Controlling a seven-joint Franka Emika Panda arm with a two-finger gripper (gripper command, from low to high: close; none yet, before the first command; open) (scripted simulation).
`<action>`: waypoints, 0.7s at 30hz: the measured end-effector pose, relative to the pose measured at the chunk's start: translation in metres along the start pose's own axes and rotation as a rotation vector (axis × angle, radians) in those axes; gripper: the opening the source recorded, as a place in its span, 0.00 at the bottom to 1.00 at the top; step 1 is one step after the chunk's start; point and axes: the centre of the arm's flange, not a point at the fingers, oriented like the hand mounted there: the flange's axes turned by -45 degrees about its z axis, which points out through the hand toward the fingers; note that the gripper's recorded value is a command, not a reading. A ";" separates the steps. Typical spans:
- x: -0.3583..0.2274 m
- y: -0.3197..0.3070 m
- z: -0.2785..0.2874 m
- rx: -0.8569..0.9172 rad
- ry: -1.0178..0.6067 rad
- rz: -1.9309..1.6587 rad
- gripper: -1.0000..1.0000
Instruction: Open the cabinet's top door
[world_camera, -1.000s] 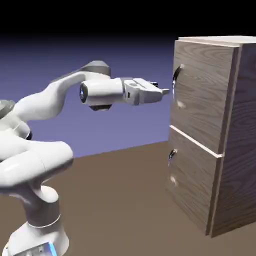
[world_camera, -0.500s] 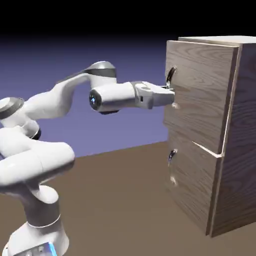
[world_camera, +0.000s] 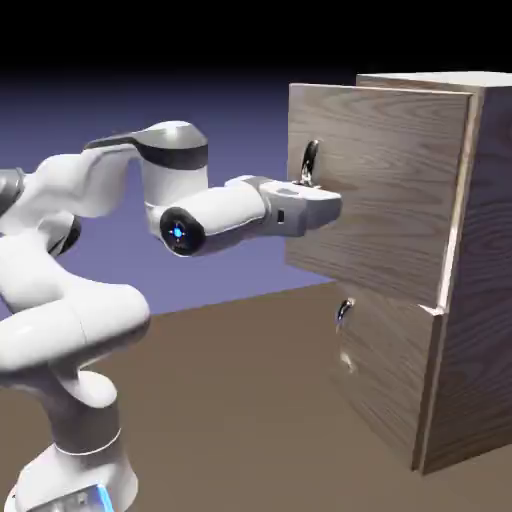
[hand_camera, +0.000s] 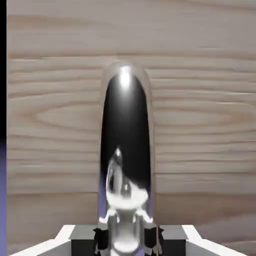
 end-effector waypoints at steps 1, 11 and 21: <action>0.000 0.003 -0.005 0.023 0.000 0.000 0.00; 0.000 0.047 -0.057 0.269 0.000 0.000 0.00; 0.000 0.100 -0.096 0.507 0.000 0.000 0.00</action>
